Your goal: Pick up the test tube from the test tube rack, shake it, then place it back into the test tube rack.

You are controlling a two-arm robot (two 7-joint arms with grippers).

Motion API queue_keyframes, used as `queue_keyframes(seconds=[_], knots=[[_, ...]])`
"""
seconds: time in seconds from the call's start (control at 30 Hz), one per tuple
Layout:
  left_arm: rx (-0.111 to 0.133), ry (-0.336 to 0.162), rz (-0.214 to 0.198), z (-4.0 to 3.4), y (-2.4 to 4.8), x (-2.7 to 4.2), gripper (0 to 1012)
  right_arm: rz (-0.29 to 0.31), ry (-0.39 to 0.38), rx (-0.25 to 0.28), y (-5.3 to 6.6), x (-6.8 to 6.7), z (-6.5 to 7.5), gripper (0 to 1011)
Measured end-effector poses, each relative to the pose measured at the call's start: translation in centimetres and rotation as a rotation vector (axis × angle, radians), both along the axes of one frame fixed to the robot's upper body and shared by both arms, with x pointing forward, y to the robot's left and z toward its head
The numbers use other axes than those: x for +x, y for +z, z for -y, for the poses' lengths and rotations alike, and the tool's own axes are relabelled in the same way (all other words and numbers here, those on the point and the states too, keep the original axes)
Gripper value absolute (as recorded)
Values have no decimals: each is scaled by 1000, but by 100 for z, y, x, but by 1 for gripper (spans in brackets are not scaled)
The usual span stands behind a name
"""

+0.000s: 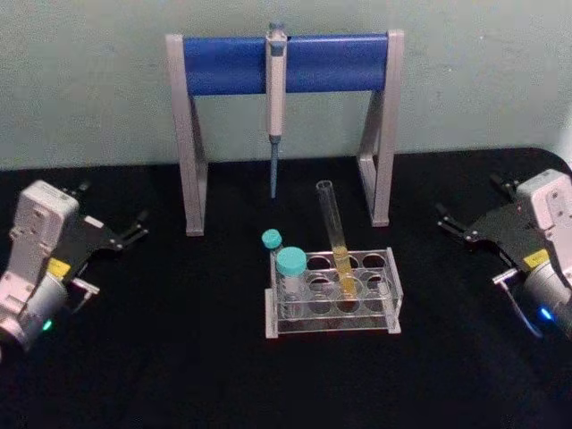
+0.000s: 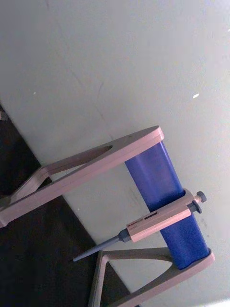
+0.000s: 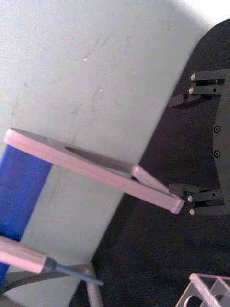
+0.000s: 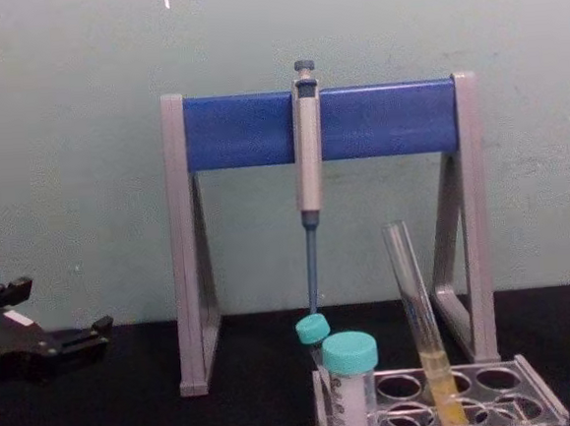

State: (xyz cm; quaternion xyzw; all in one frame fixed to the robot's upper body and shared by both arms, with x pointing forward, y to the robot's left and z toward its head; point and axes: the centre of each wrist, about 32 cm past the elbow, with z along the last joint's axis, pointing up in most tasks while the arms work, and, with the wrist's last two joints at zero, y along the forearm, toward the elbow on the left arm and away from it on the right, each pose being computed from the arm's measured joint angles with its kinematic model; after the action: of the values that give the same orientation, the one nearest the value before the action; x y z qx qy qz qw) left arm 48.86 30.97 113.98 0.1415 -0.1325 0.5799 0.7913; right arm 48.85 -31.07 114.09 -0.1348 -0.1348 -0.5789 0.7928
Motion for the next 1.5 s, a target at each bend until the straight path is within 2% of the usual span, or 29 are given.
queue_keyframes(seconds=[0.17,0.33,0.47,0.57,0.8,1.03,1.5], knots=[[0,0,0,0,0,0,1001,27,30,52,45,-9,33,1000],[0,0,0,0,0,0,1001,58,95,142,115,-18,75,1000],[0,0,0,0,0,0,1001,82,162,192,167,-29,89,1000],[0,0,0,0,0,0,1001,94,253,212,220,-36,81,1000],[0,0,0,0,0,0,1001,81,394,187,273,-38,-32,1000],[0,0,0,0,0,0,1001,58,484,167,304,9,-185,1000],[0,0,0,0,0,0,1001,-23,545,124,342,211,-400,1000]])
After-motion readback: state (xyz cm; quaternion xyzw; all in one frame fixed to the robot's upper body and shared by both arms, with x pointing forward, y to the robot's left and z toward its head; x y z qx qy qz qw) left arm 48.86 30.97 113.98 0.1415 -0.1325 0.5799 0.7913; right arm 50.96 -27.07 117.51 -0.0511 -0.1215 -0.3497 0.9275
